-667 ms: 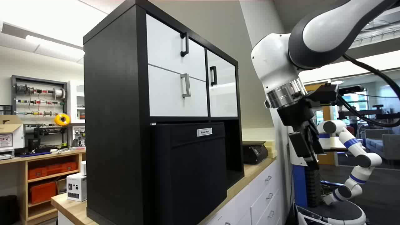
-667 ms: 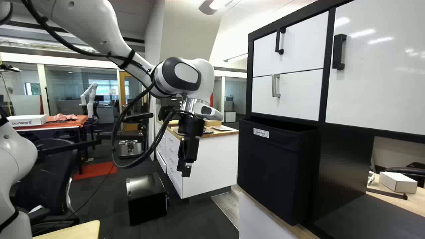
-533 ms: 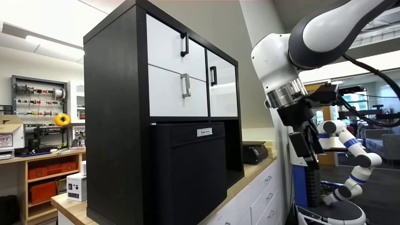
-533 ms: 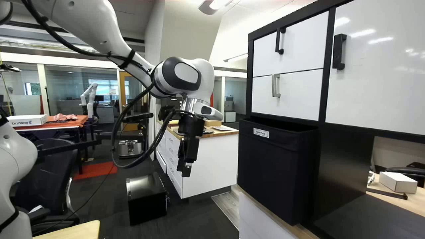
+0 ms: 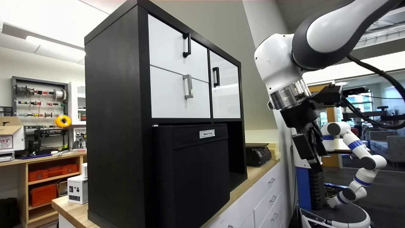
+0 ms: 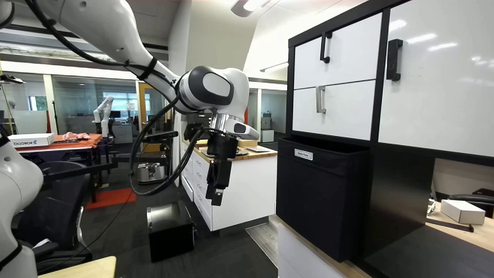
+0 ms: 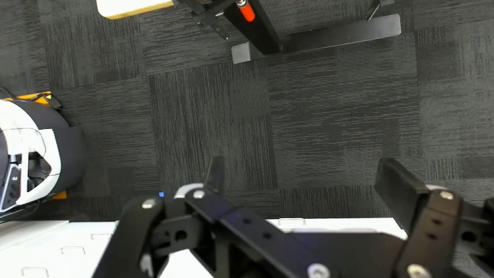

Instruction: Open the bottom drawer on the left side of the cabinet

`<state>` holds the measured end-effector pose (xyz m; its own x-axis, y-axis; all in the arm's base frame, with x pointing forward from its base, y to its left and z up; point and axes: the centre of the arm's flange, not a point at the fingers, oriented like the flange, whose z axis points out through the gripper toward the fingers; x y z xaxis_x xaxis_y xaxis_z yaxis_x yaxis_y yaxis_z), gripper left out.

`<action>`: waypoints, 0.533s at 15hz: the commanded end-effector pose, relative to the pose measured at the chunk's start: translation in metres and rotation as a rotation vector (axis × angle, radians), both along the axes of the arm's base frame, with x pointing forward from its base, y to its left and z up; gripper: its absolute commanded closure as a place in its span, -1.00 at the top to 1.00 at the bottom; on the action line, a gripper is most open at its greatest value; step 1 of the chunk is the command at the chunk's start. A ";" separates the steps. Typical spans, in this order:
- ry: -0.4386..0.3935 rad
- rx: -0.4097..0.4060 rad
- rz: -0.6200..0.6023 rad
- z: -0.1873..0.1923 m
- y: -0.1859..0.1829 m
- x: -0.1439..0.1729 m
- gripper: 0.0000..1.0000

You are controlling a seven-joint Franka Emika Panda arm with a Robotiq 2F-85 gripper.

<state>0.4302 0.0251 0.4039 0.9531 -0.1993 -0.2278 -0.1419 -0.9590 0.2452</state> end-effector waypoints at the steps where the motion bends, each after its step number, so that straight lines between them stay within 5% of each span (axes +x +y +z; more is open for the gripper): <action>1: -0.058 0.015 0.006 0.008 0.004 0.005 1.00; 8: -0.308 0.025 0.063 0.063 0.012 0.016 1.00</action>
<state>0.4517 0.0370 0.4375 0.9872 -0.1558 -0.0338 -0.1467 -0.9708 0.1900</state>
